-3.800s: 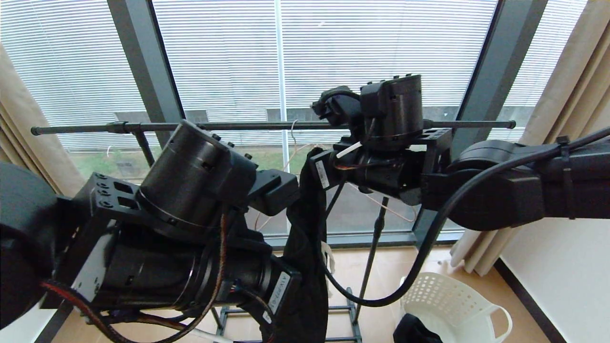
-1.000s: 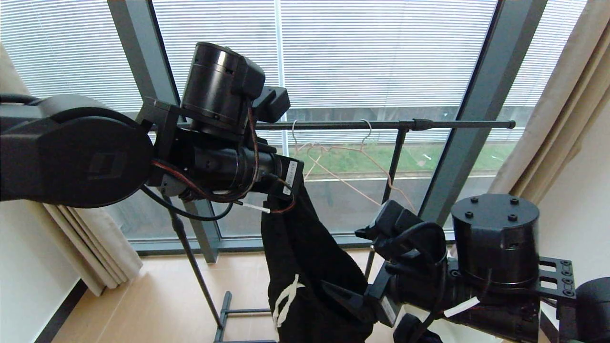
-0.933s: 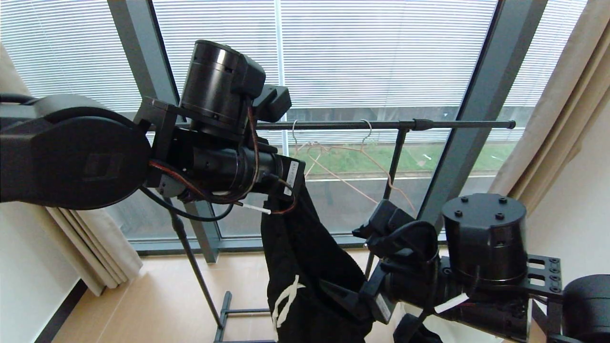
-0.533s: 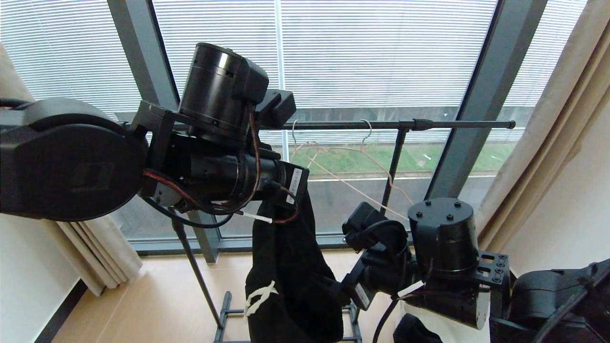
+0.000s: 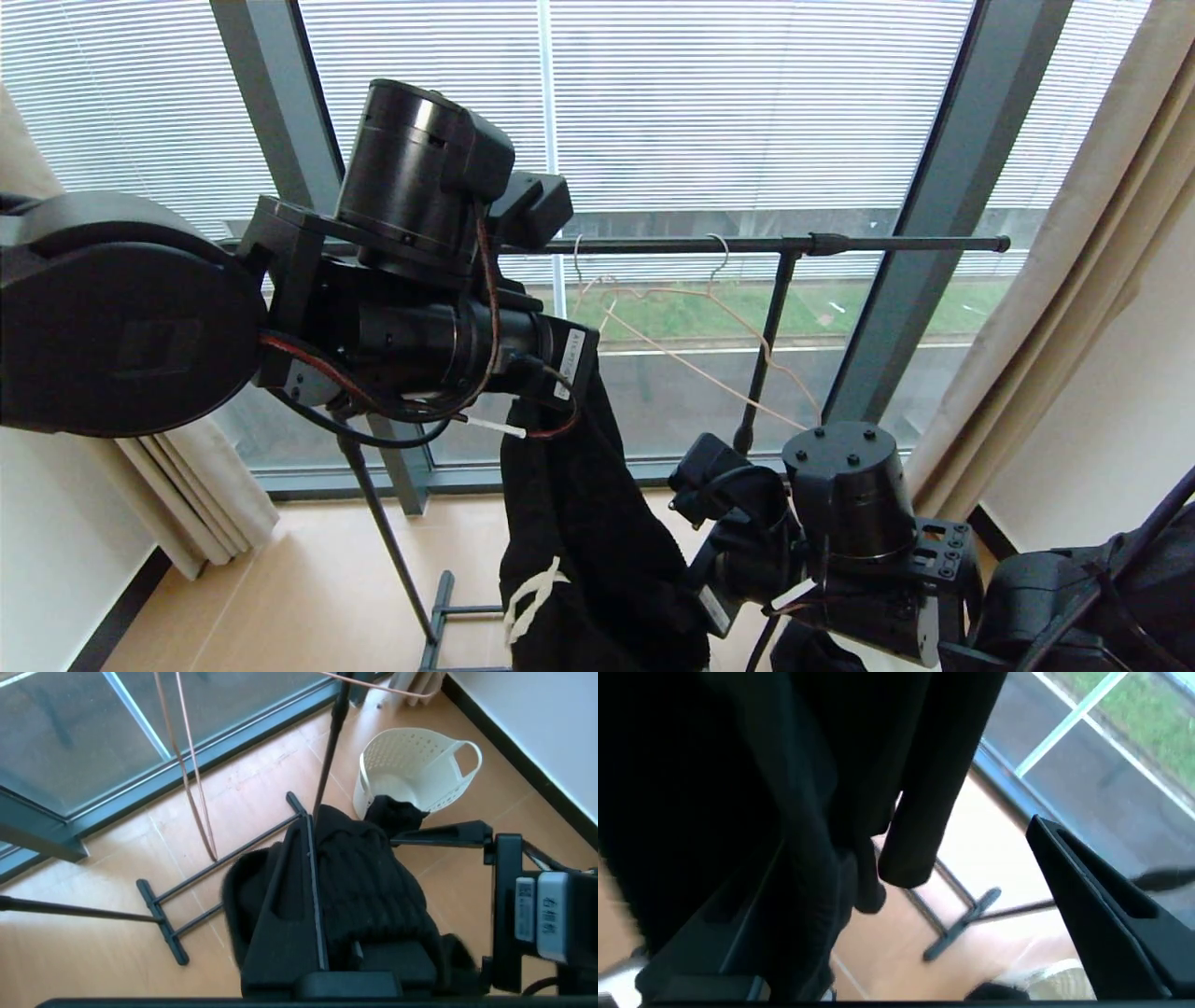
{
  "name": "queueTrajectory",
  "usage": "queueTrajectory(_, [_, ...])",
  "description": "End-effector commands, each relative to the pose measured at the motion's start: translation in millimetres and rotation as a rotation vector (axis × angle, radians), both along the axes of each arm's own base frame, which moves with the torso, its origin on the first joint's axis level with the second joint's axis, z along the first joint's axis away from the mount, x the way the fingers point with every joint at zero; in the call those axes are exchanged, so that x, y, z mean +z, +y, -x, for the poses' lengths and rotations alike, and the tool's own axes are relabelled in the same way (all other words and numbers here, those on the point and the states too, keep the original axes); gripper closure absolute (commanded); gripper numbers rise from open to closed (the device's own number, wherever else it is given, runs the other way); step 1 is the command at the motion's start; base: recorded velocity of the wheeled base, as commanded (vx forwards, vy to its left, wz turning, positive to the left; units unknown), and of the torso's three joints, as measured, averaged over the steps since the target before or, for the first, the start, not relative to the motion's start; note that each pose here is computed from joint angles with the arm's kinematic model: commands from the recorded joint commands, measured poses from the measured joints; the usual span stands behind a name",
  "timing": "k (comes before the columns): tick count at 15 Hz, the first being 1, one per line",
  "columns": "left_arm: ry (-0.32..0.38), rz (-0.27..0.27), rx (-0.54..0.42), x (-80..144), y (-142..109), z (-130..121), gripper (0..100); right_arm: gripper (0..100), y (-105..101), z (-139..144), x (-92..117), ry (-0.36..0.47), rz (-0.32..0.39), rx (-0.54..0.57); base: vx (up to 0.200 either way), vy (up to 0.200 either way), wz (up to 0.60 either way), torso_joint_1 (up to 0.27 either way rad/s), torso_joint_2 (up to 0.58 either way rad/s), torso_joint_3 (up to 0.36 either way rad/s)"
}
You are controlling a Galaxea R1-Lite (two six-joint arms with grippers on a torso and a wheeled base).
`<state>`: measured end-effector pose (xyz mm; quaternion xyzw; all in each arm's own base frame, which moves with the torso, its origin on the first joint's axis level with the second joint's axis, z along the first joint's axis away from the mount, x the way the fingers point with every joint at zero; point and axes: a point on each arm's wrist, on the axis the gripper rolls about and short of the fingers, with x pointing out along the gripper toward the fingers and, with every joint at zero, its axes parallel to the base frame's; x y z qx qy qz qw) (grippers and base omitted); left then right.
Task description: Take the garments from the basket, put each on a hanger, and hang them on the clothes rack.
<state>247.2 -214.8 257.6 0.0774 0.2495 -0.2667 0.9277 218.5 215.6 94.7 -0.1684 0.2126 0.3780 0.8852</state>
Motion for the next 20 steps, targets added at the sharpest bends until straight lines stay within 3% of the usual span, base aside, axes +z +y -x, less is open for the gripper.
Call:
queueTrajectory(1, [-0.005,0.005,0.002,2.2,1.5,1.0,100,0,-7.3,-0.1,-6.0,-0.005,-0.004,-0.017,0.0,0.0,0.0,0.0,0.0,0.0])
queueTrajectory(3, [-0.002,0.002,0.003,1.0,1.9,0.8,100,0,-12.3,-0.2,-7.8,-0.019,-0.016,-0.029,0.0,0.0,0.0,0.0,0.0,0.0])
queueTrajectory(4, [-0.001,0.001,0.003,0.5,2.0,0.9,100,100,-14.2,-0.2,-6.7,-0.023,-0.019,-0.035,0.0,0.0,0.0,0.0,0.0,0.0])
queueTrajectory(10, [0.013,-0.012,0.021,-4.9,7.4,-2.8,100,100,-27.4,0.5,-1.2,-0.034,-0.031,-0.067,0.0,0.0,0.0,0.0,0.0,0.0])
queueTrajectory(17, [0.117,-0.098,0.001,-42.1,20.3,5.5,100,100,-53.6,-6.3,22.1,-0.106,-0.085,-0.154,0.0,0.0,0.0,0.0,0.0,0.0])
queueTrajectory(20, [0.116,-0.024,-0.103,-48.5,24.4,14.7,100,100,-54.7,-7.0,25.3,-0.107,-0.103,-0.166,0.0,0.0,0.0,0.0,0.0,0.0])
